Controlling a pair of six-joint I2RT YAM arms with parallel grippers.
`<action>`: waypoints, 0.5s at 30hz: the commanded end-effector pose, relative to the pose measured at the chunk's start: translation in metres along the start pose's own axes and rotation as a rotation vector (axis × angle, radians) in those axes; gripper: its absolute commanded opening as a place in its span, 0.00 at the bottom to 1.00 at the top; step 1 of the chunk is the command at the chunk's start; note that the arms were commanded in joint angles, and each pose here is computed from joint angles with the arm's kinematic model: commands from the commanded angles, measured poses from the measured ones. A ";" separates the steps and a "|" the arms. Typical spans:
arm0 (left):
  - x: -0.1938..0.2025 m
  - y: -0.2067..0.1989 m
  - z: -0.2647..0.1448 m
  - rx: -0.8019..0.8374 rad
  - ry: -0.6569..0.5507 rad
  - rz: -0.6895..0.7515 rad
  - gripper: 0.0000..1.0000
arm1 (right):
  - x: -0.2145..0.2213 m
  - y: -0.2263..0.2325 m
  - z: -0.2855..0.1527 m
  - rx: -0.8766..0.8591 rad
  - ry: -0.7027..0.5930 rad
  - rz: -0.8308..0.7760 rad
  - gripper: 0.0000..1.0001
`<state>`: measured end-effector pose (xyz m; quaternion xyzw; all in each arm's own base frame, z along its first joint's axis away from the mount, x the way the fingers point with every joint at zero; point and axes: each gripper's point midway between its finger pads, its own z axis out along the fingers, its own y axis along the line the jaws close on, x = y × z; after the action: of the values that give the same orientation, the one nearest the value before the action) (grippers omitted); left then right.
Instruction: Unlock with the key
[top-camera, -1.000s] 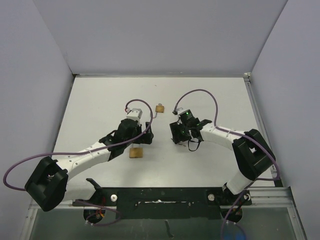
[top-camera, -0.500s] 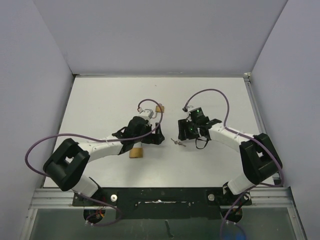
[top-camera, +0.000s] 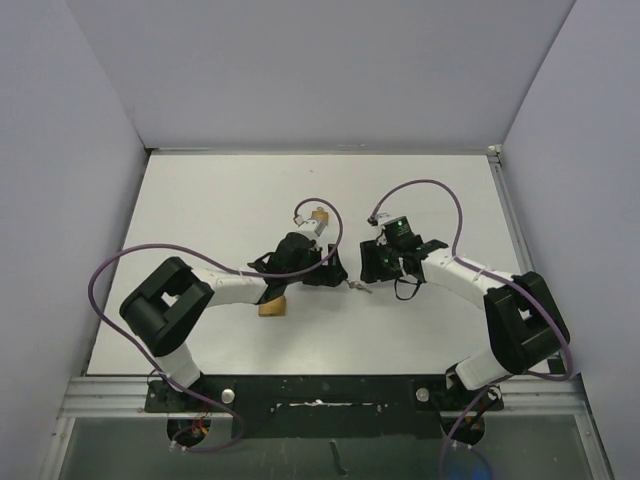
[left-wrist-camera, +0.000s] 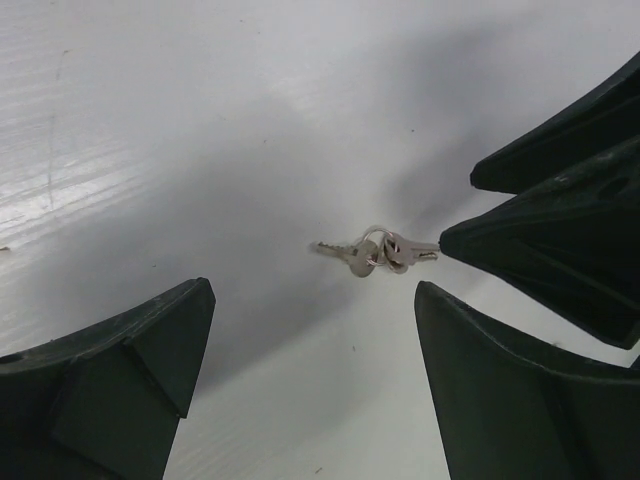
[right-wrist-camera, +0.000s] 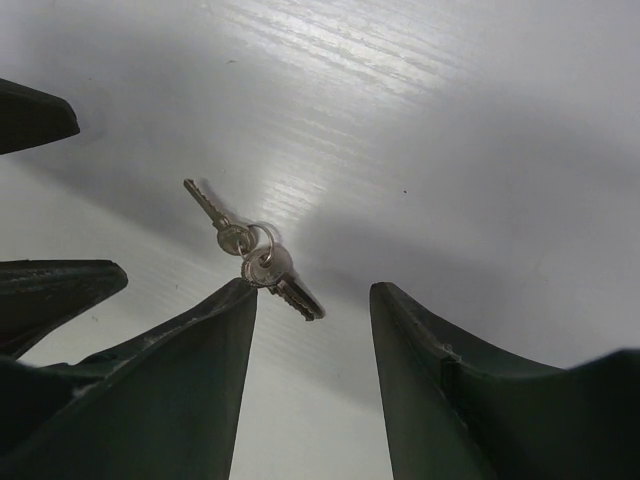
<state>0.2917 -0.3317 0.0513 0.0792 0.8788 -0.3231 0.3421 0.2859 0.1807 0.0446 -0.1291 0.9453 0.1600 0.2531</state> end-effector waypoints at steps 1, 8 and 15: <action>-0.030 -0.027 0.002 0.064 -0.104 -0.013 0.81 | -0.004 0.015 -0.006 -0.039 -0.023 -0.085 0.50; -0.039 -0.020 -0.018 0.018 -0.151 -0.007 0.81 | -0.005 0.024 0.007 -0.025 0.004 -0.131 0.52; -0.034 -0.010 -0.034 -0.015 -0.163 -0.007 0.81 | -0.005 0.027 0.019 -0.026 0.033 -0.125 0.52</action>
<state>0.2910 -0.3219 0.0774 0.0576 0.8649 -0.3205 0.3819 0.2734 0.2027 0.0252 -0.1877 0.9452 0.1501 0.2211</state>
